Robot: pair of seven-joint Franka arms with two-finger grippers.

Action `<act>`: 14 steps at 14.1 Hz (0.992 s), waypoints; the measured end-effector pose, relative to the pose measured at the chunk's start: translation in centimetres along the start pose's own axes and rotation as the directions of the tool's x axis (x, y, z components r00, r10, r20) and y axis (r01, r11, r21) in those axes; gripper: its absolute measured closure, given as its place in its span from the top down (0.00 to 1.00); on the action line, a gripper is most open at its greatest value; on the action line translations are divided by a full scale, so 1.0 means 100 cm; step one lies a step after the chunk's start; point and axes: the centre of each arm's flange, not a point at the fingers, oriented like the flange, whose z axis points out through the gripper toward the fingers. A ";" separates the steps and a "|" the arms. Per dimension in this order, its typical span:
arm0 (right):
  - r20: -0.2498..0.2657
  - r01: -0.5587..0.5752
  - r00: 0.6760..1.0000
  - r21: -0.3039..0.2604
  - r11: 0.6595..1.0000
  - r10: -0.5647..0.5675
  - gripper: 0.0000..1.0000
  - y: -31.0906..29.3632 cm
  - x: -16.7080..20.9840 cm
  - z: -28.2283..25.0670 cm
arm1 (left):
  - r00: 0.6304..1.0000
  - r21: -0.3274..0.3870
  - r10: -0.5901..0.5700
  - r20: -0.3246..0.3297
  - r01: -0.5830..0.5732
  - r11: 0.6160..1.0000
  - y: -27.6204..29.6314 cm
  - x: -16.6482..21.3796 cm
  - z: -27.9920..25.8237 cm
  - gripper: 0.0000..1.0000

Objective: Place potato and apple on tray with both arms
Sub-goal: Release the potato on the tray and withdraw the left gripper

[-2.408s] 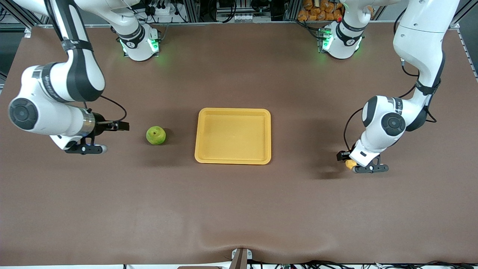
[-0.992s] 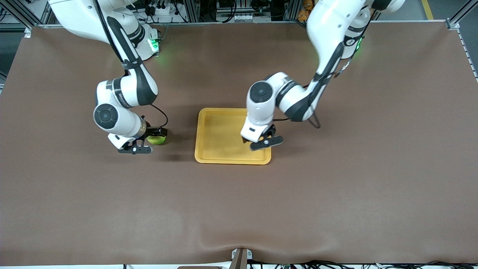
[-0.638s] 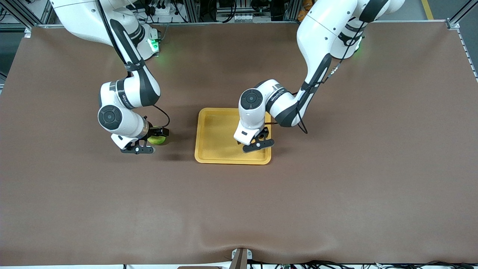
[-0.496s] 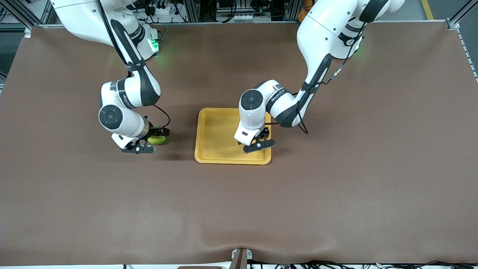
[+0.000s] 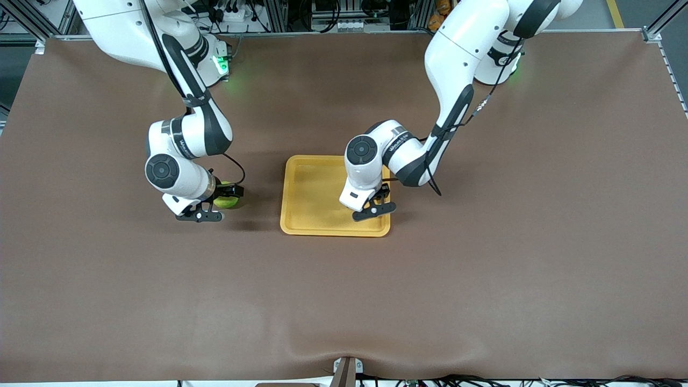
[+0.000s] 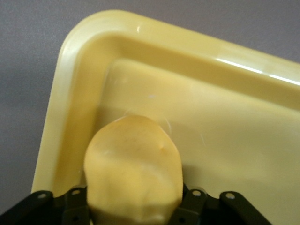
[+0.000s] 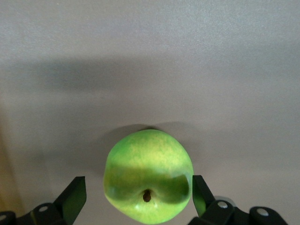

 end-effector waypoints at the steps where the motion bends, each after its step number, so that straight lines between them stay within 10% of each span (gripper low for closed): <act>1: 0.002 -0.001 1.000 -0.001 1.000 0.001 1.00 0.001 0.000 0.002 | 1.000 -0.003 -0.001 -0.003 0.001 1.000 0.001 0.001 -0.002 0.71; 4: 0.011 -0.004 1.000 -0.006 1.000 0.005 0.99 0.002 0.001 0.008 | 1.000 0.011 -0.009 -0.004 0.010 1.000 0.001 0.008 -0.017 0.99; 14: 0.005 -0.008 1.000 -0.005 1.000 0.008 0.86 0.003 -0.001 0.008 | 0.976 -0.004 -0.201 -0.085 0.201 0.979 -0.150 0.166 -0.210 1.00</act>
